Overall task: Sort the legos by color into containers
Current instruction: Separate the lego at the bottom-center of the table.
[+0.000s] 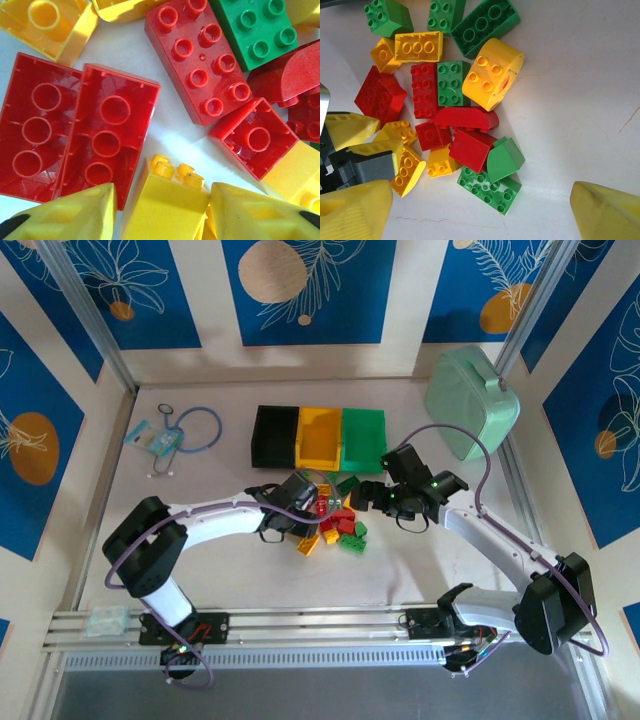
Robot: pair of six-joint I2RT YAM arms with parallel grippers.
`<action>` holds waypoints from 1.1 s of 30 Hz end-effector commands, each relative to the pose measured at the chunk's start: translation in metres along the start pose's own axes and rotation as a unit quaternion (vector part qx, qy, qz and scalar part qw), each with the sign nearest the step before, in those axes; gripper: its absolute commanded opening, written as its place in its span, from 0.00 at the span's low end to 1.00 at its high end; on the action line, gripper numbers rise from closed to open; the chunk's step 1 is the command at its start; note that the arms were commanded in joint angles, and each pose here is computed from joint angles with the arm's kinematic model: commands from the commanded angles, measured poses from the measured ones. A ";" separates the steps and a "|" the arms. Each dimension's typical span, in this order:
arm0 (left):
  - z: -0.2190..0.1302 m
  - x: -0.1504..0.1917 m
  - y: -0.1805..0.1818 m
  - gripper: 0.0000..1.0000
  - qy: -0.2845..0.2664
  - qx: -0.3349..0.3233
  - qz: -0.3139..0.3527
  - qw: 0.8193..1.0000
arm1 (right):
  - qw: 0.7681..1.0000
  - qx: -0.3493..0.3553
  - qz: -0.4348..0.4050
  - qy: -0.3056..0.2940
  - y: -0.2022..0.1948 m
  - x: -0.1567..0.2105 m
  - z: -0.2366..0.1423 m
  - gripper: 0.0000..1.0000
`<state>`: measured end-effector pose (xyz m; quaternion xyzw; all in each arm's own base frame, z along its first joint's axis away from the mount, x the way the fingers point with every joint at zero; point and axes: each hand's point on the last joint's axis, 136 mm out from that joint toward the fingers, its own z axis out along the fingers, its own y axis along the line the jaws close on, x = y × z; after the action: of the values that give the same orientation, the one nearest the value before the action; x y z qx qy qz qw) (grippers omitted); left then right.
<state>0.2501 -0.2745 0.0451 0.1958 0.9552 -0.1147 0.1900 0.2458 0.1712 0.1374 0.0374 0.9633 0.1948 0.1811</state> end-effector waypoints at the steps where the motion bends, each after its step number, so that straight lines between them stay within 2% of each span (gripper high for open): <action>1: 0.007 0.016 -0.001 0.50 0.027 -0.002 0.011 1.000 | 1.000 -0.009 0.005 0.000 0.000 0.003 -0.002 0.92; 4: 0.007 0.018 -0.003 0.48 0.031 0.001 0.012 0.999 | 1.000 -0.010 0.005 0.001 0.001 0.003 -0.001 0.92; 8: 0.004 0.021 -0.003 0.53 0.033 -0.003 0.012 0.999 | 1.000 -0.011 0.006 0.001 0.001 0.002 0.001 0.92; 15: 0.001 0.025 -0.004 0.55 0.032 -0.006 0.015 0.999 | 1.000 -0.011 0.011 0.003 -0.002 0.005 0.004 0.92; 20: 0.006 0.030 0.000 0.49 0.044 -0.015 0.016 0.999 | 1.000 -0.010 0.013 0.001 -0.003 0.006 0.003 0.92; 26: 0.000 0.026 0.003 0.40 0.033 -0.023 0.019 0.999 | 1.000 -0.012 0.015 -0.004 -0.003 0.005 0.001 0.92; 33: -0.016 0.015 0.001 0.39 0.015 -0.023 0.022 0.999 | 1.000 -0.014 0.016 -0.005 -0.002 0.005 -0.001 0.92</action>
<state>0.2361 -0.2685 0.0399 0.2076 0.9577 -0.0944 0.1755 0.2450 0.1700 0.1337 0.0449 0.9607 0.2006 0.1867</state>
